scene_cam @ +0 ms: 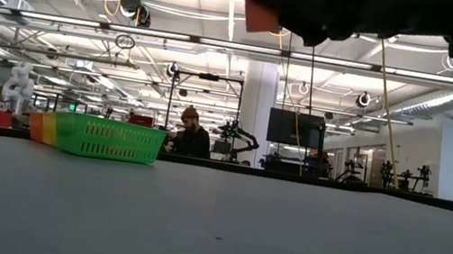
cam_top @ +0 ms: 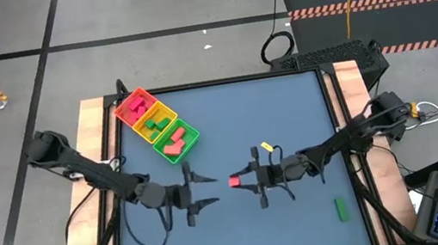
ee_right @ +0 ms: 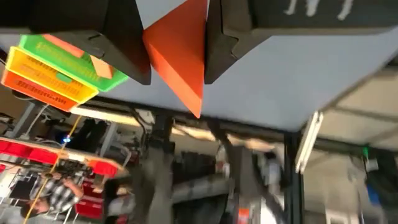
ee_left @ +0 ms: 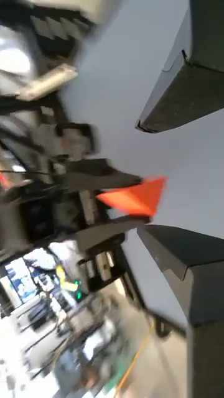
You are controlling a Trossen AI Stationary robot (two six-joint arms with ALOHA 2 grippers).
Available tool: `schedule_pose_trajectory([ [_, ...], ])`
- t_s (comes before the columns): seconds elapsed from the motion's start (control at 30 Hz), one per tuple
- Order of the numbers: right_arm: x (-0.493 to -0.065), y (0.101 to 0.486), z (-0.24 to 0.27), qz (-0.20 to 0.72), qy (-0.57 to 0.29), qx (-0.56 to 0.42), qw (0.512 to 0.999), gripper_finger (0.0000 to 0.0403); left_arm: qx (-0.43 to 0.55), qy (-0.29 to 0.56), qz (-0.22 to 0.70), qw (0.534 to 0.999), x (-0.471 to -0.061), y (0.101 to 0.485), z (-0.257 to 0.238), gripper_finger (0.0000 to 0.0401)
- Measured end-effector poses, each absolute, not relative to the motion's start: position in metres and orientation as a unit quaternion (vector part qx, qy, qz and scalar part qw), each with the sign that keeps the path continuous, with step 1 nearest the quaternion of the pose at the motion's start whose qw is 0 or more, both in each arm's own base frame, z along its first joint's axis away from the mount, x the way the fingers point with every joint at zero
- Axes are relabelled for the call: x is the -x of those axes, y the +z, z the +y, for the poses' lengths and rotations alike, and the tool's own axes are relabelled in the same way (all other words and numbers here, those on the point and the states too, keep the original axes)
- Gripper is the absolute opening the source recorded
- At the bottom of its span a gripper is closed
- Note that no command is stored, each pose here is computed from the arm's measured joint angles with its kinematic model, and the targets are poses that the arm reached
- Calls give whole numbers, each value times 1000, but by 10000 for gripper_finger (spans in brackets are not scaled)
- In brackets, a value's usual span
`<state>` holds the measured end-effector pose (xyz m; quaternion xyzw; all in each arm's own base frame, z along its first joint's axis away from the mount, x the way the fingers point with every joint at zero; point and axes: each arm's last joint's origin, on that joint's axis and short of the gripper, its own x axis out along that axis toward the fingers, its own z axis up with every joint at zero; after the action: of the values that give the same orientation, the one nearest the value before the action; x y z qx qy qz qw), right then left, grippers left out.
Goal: Sort & place blocks by color
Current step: Put the red block into the green basket
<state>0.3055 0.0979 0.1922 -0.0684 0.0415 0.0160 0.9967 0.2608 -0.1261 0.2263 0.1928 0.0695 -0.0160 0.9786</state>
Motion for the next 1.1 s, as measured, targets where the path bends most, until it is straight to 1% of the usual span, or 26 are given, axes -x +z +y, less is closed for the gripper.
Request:
schedule_pose_trajectory([
  [0.2,-314,184,94,8,5,35,999,124,-334,-16,74,939,-274,201,-135,253],
  [0.27,-315,184,93,5,2,32,999,127,-359,-13,71,931,-277,196,-137,253],
  [0.47,-315,184,93,4,5,6,1000,118,-360,28,54,931,-279,199,-136,253],
  [0.77,-315,184,93,3,15,-7,1000,121,-363,34,48,930,-279,201,-136,253],
  [0.87,-315,184,93,4,15,-6,1000,120,-342,36,44,938,-279,201,-136,253],
  [0.97,-316,181,94,7,15,-4,1000,120,-266,46,23,963,-280,206,-135,253],
  [1.1,-318,178,95,-7,30,8,999,118,-187,59,21,980,-284,208,-129,253],
])
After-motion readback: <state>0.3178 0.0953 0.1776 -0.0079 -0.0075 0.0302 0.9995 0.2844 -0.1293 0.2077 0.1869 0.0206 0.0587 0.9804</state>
